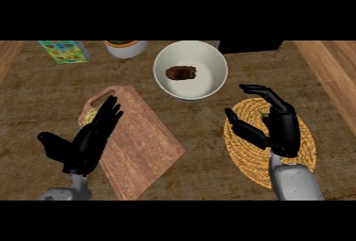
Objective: Pick the sweet potato from the placemat and place it in the bowl
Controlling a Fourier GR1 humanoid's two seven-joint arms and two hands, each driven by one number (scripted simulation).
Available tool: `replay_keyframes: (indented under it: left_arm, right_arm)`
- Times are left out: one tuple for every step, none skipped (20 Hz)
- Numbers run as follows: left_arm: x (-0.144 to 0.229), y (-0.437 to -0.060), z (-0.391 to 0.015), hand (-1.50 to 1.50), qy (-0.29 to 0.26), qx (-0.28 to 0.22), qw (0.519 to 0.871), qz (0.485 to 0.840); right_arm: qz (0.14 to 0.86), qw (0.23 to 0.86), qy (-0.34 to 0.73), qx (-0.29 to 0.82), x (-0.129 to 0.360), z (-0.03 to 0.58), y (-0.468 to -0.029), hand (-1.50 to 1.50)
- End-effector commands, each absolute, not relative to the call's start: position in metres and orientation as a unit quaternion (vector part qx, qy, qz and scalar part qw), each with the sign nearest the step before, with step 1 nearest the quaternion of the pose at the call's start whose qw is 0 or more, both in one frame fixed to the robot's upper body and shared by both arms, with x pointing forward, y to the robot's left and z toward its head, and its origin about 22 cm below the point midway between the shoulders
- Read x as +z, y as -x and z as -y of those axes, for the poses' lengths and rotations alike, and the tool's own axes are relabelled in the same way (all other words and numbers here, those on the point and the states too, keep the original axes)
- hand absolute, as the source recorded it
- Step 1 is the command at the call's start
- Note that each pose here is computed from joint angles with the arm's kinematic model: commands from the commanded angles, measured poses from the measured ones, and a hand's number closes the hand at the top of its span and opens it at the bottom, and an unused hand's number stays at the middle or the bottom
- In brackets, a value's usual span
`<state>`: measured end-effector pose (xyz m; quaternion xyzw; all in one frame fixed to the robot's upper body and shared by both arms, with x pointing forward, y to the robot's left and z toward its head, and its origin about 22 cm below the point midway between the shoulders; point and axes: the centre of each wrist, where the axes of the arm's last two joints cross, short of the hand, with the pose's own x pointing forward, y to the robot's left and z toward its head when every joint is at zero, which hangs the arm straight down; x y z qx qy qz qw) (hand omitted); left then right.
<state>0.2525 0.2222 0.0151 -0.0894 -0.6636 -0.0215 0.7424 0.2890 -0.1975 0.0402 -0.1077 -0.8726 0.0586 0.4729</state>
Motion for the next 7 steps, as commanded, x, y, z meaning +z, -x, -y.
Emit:
replay_keyframes:
  left_arm:
    - [0.015,-0.246,-0.237,0.0,0.081,-0.019,0.743,0.664]
    - [0.018,-0.251,-0.228,0.0,0.084,-0.02,0.742,0.665]
    - [0.019,-0.249,-0.225,0.0,0.081,-0.012,0.737,0.671]
    - [0.016,-0.251,-0.23,0.0,0.075,-0.015,0.742,0.666]
    - [0.011,-0.245,-0.23,0.0,0.087,-0.019,0.744,0.662]
    - [0.017,-0.246,-0.228,0.0,0.082,-0.019,0.736,0.671]
    - [0.017,-0.245,-0.232,0.0,0.084,-0.016,0.74,0.668]
  right_arm:
    - [0.868,0.485,0.085,0.07,0.013,0.21,-0.215,1.5]
    - [0.862,0.495,0.077,0.074,0.009,0.212,-0.198,1.5]
    - [0.857,0.504,0.084,0.069,-0.002,0.216,-0.178,1.5]
    - [0.848,0.517,0.084,0.086,-0.007,0.222,-0.158,1.5]
    - [0.848,0.515,0.081,0.092,-0.011,0.22,-0.139,1.5]
    - [0.83,0.541,0.069,0.118,-0.024,0.221,-0.118,1.5]
    - [0.826,0.549,0.05,0.117,-0.031,0.219,-0.097,1.5]
